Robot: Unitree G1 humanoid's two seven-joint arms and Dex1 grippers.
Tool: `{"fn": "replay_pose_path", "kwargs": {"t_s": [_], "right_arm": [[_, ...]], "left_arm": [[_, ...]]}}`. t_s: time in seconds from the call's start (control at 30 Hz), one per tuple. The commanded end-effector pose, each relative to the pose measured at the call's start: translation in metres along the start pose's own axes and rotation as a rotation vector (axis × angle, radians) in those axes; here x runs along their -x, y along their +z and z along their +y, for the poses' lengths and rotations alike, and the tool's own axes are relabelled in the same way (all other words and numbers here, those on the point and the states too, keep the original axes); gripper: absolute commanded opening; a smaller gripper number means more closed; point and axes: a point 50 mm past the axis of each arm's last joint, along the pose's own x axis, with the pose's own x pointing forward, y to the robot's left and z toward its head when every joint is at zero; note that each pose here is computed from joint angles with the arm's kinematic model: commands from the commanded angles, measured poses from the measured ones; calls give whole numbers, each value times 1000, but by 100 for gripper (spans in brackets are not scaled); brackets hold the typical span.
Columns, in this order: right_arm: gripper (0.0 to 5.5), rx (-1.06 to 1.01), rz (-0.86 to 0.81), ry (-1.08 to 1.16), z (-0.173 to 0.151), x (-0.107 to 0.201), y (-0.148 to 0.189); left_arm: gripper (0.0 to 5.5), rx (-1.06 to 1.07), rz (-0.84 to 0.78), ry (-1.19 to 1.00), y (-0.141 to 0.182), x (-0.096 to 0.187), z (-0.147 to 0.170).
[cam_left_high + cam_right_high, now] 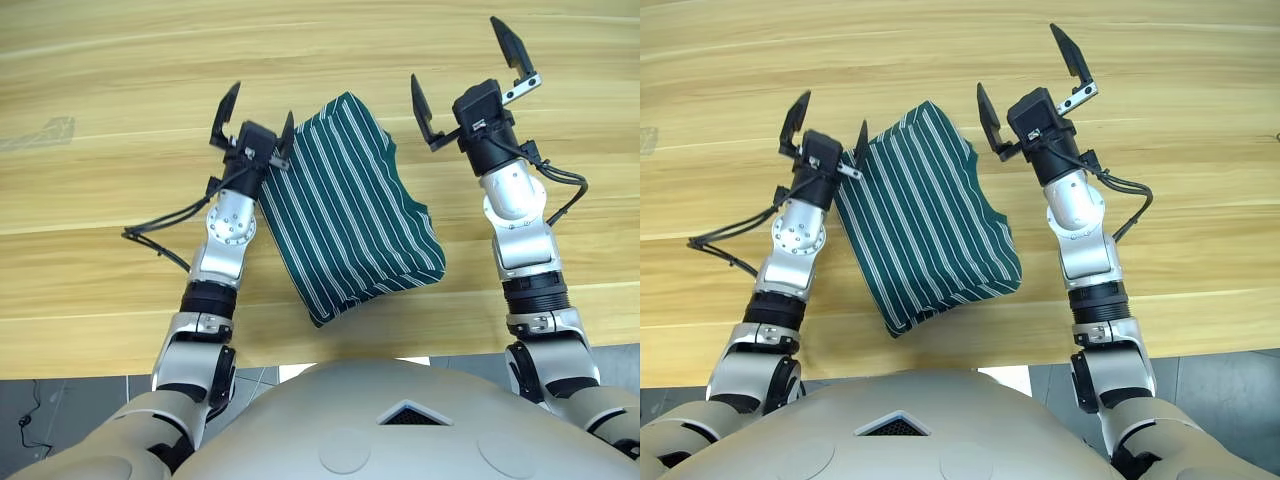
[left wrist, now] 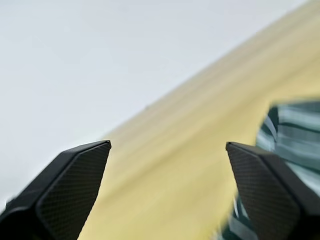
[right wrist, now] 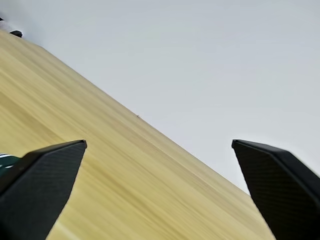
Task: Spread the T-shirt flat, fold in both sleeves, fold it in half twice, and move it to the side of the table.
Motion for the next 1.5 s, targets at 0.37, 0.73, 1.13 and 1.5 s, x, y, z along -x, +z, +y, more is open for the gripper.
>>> {"fn": "replay_pose_path", "kwargs": {"t_s": [0.37, 0.73, 1.13, 1.5], "right_arm": [[540, 224, 356, 646, 86, -61, -50], [540, 410, 610, 553, 51, -33, -96], [540, 294, 588, 522, 71, -7, -105], [540, 134, -133, -90, -45, -43, 17]], "left_arm": [[427, 180, -97, 135, 31, 4, 32], [427, 143, -66, 121, 26, 12, 18], [427, 121, -47, 74, 21, 10, 4], [427, 42, -96, 82, 28, 16, 26]]}}
